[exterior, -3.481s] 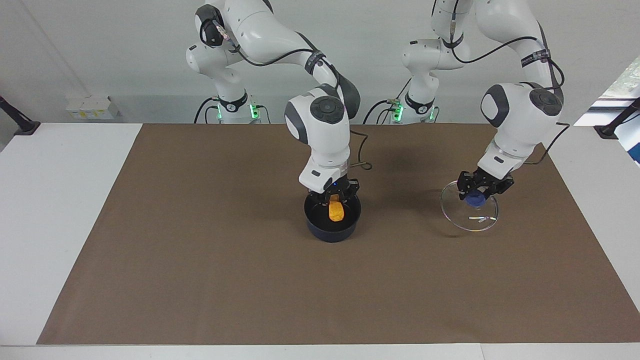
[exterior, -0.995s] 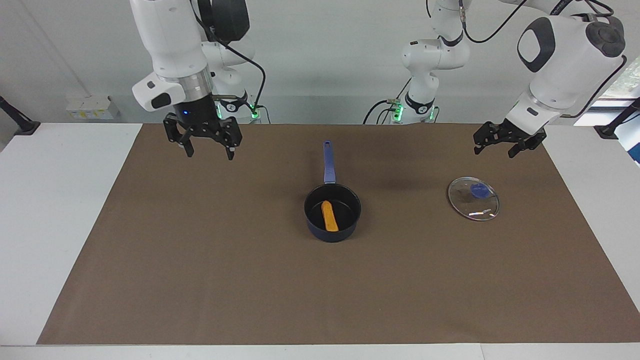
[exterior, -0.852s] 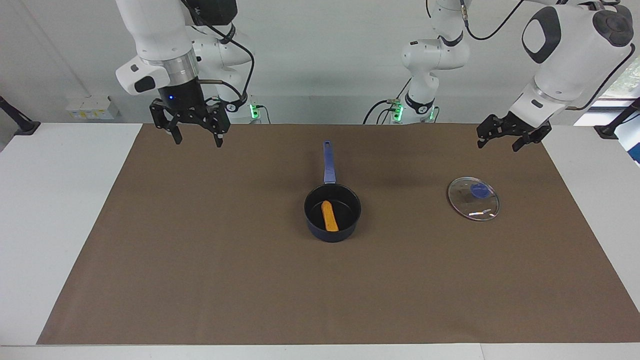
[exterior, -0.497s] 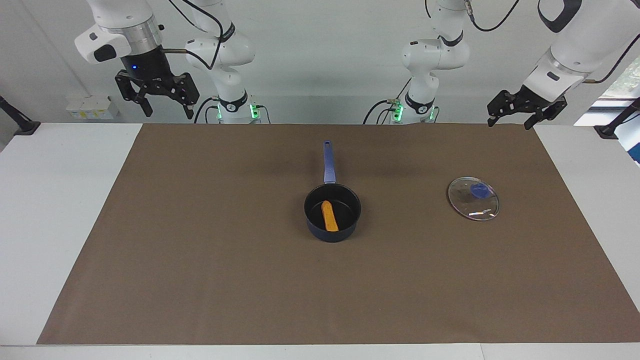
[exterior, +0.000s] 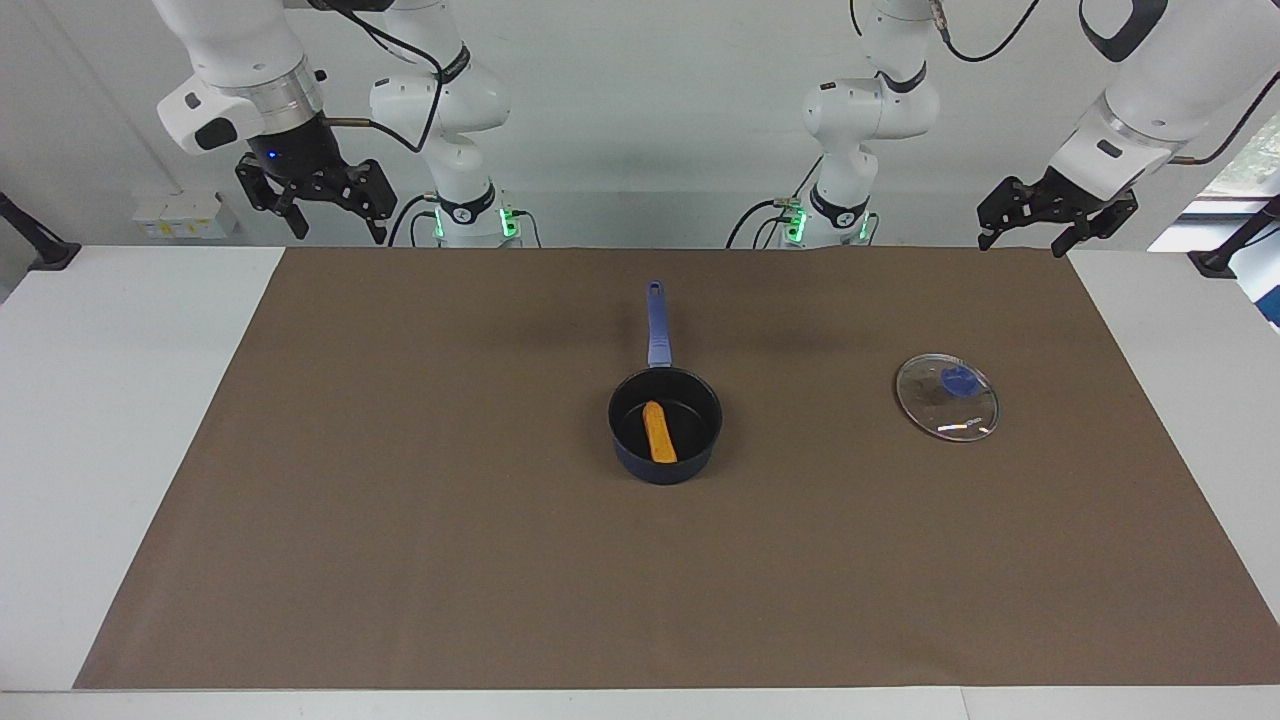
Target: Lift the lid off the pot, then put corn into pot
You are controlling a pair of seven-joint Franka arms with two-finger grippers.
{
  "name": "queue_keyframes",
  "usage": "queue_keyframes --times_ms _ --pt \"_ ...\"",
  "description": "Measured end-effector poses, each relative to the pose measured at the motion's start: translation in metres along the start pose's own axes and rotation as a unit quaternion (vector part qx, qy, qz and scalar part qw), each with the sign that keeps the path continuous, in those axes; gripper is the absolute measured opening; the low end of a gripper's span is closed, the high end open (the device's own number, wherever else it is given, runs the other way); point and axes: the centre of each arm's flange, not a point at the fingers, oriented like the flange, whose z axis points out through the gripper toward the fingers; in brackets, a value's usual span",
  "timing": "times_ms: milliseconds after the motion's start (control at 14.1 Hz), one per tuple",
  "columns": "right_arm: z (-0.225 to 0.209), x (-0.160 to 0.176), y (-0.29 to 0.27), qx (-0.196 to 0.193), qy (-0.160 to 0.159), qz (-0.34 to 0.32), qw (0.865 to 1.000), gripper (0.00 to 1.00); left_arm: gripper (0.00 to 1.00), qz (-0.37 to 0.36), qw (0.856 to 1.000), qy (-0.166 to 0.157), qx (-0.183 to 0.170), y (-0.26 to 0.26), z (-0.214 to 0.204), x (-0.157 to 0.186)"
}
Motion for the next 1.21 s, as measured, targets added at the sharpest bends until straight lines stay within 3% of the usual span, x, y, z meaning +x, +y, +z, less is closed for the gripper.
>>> queue_keyframes --times_ms 1208 --pt "-0.007 -0.009 0.045 0.001 0.011 -0.066 0.998 1.0 1.0 0.001 1.0 -0.001 0.0 -0.001 0.001 0.0"
